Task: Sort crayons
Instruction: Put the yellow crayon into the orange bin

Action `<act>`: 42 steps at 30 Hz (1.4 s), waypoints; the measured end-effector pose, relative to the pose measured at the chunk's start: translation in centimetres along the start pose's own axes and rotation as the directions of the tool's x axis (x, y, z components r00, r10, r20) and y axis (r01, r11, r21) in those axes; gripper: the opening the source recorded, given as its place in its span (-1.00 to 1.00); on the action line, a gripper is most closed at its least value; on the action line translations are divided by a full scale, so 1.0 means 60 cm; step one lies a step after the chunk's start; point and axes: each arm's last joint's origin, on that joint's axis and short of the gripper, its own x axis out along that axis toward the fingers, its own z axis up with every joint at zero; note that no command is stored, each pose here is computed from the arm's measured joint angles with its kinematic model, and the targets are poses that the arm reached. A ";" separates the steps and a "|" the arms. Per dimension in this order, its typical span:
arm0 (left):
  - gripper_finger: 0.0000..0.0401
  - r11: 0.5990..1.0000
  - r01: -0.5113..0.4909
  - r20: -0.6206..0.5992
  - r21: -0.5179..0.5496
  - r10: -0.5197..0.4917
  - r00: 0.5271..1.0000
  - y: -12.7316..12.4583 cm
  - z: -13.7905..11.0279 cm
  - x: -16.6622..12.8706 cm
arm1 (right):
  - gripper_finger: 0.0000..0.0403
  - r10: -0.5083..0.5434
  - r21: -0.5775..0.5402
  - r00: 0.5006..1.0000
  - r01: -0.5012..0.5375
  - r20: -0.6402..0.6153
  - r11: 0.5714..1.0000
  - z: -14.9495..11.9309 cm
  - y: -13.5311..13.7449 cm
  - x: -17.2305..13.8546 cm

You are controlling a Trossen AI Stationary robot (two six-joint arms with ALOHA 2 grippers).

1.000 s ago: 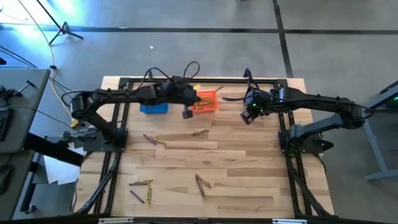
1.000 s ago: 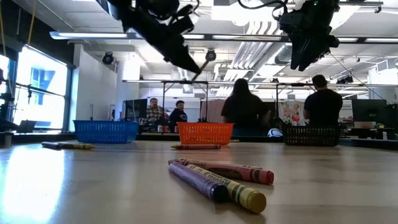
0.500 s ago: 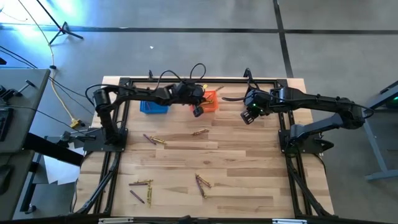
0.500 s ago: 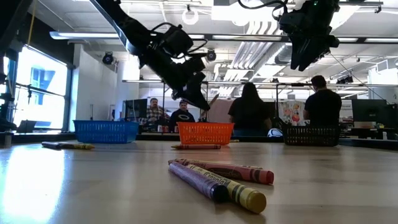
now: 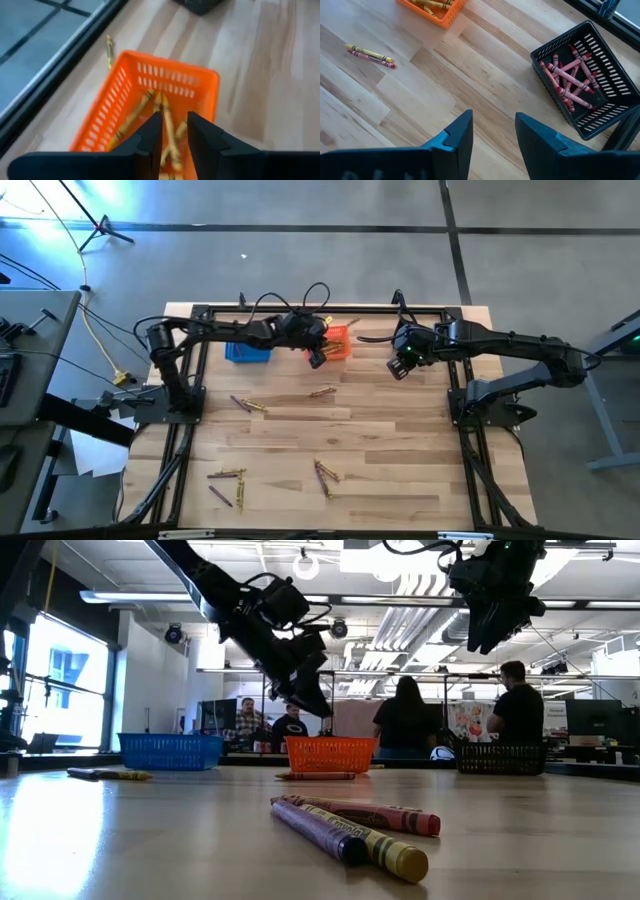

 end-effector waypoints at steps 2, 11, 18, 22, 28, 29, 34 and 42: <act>-0.61 1.000 0.008 -0.023 0.007 -0.008 1.000 -0.006 0.004 -0.020 | -0.33 0.000 0.000 1.000 0.000 0.000 1.000 0.000 0.000 0.000; -0.61 0.992 0.050 -0.320 0.119 -0.010 0.948 -0.046 -0.015 -0.199 | -0.33 0.000 0.000 1.000 0.000 0.000 1.000 0.000 0.000 0.000; -0.61 0.958 0.228 -0.521 0.173 -0.107 0.847 -0.075 -0.109 -0.282 | -0.33 0.000 0.000 1.000 0.000 0.000 1.000 0.000 0.000 0.000; -0.61 0.920 0.319 -0.540 0.226 -0.154 0.827 -0.093 -0.163 -0.284 | -0.33 0.000 0.000 1.000 0.000 0.000 1.000 0.000 0.000 0.000; -0.61 0.876 0.378 -0.550 0.299 -0.166 0.819 -0.116 -0.186 -0.273 | -0.33 0.000 0.000 1.000 0.000 0.000 1.000 0.000 0.000 0.000; -0.61 0.872 0.385 -0.566 0.304 -0.159 0.809 -0.119 -0.190 -0.270 | -0.33 0.000 0.000 1.000 0.000 0.000 1.000 0.000 0.000 0.000; -0.61 0.822 0.449 -0.609 0.350 -0.164 0.776 -0.144 -0.202 -0.248 | -0.33 0.000 0.000 1.000 0.000 0.000 1.000 0.000 0.000 0.000; -0.61 0.803 0.403 -0.596 0.439 -0.075 0.799 -0.162 -0.212 -0.201 | -0.33 0.000 0.000 1.000 0.000 0.000 1.000 0.000 0.000 0.000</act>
